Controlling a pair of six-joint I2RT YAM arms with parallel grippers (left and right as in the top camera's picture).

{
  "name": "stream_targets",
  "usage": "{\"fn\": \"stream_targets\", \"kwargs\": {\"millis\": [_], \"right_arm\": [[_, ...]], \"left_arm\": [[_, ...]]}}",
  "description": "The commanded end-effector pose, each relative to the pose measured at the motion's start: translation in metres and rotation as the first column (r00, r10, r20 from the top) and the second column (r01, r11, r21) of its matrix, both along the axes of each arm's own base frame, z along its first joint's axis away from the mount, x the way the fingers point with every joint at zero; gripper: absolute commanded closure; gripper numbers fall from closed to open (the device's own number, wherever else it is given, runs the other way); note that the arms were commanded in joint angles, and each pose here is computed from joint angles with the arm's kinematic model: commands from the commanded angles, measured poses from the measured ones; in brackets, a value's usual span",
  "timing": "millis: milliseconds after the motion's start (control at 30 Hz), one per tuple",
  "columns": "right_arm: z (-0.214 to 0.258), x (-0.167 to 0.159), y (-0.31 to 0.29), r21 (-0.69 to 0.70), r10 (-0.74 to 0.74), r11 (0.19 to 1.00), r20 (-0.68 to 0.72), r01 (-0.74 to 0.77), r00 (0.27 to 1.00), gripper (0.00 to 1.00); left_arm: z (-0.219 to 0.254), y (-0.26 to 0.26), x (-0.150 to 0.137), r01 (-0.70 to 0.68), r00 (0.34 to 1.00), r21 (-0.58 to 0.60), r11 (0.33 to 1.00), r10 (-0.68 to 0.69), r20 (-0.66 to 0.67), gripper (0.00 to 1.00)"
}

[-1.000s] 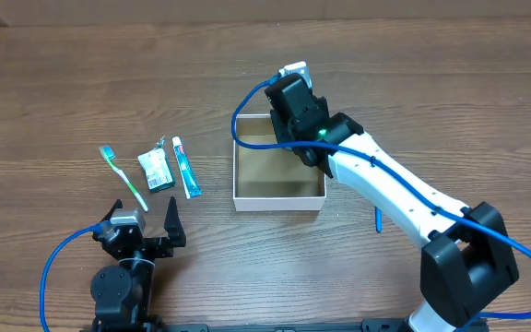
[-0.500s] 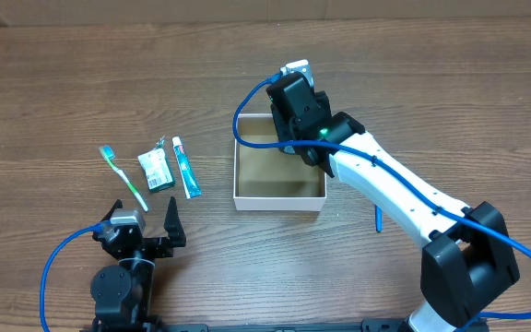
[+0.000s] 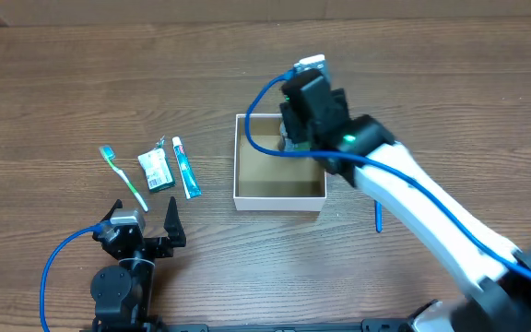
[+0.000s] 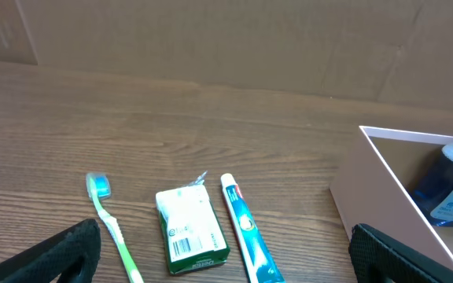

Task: Pack container
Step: 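Carry the soap bottle into the box and release it, then move the right gripper down to grasp the blue razor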

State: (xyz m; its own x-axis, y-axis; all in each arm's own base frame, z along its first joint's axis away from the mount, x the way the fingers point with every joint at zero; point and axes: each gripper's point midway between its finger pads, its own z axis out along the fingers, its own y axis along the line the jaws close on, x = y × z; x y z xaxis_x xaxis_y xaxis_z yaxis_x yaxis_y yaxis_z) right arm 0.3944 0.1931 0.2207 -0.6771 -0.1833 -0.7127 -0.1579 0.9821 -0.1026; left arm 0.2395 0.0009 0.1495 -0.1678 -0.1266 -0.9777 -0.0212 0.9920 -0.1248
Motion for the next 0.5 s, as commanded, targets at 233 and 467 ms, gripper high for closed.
{"fn": "stream_targets", "kwargs": {"millis": [233,467], "right_arm": [[0.082,-0.074,-0.139,0.11,-0.292,0.95,-0.028,0.293,0.956,0.3],[0.025,-0.082,-0.174,0.05,-0.381,0.918,-0.166,0.393,0.91,0.27]], "left_arm": [[0.0,0.002,0.0,-0.013,1.0,-0.009,1.0,0.013,0.005,0.0],[0.0,0.002,0.0,-0.013,1.0,-0.009,1.0,0.013,0.005,0.0]]}}
